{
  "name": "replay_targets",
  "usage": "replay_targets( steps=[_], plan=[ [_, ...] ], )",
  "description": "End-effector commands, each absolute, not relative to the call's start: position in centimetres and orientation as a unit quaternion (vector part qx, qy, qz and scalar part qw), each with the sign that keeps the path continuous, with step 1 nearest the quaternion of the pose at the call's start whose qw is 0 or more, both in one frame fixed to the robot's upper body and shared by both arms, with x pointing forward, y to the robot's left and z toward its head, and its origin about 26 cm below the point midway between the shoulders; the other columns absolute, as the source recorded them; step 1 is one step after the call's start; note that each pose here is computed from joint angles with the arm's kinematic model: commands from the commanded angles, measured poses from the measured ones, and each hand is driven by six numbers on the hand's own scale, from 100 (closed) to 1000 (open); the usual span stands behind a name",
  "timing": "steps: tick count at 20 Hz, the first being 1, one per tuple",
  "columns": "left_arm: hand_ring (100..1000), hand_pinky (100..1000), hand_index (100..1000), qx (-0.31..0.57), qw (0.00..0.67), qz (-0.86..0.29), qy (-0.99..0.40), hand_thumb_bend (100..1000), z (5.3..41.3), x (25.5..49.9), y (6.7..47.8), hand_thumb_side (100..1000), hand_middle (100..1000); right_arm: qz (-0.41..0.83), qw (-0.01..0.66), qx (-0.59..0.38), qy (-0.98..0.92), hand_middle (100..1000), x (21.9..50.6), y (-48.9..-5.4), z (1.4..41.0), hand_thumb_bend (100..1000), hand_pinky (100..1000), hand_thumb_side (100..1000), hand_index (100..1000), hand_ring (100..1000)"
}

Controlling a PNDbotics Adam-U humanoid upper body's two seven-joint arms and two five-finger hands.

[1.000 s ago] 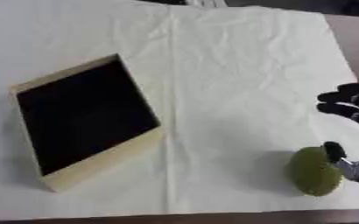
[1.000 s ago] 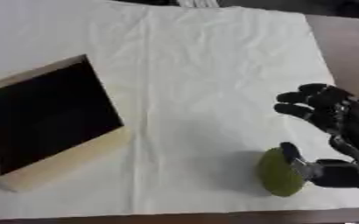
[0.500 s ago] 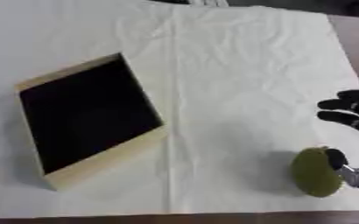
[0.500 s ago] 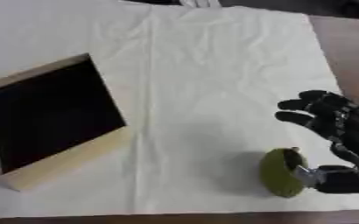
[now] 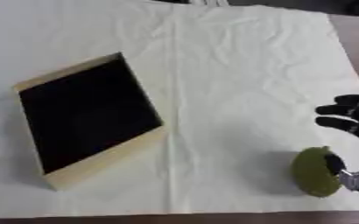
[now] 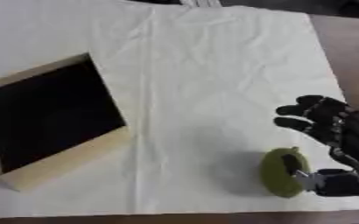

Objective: Pick up objects on the table and place them in the box.

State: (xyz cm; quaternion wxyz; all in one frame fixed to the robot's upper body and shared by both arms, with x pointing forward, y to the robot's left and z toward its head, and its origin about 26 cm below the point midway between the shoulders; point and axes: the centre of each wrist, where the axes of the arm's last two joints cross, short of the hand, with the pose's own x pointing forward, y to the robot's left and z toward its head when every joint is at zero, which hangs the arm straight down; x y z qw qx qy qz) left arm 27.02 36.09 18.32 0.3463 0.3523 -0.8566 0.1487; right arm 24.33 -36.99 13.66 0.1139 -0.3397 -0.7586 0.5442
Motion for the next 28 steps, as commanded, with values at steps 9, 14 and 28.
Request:
replay_targets(
  steps=[9, 14, 28],
  plan=[
    [524, 499, 701, 0.352, 0.331, 0.136, -0.865, 245, 19.4, 26.9, 36.1, 586, 602, 0.587, 0.110, -0.315, -0.738, 767, 24.5, -38.1, 13.9, 320, 766, 685, 894, 674],
    [524, 499, 700, 0.352, 0.330, 0.135, -0.865, 247, 19.5, 27.0, 36.1, 585, 602, 0.608, 0.119, -0.294, -0.728, 776, 24.5, -38.4, 13.7, 355, 752, 651, 907, 669],
    [524, 498, 700, 0.350, 0.330, 0.137, -0.866, 245, 19.5, 27.0, 36.1, 586, 602, 0.651, 0.163, -0.252, -0.698, 773, 24.8, -39.5, 13.2, 554, 685, 425, 951, 638]
  ],
)
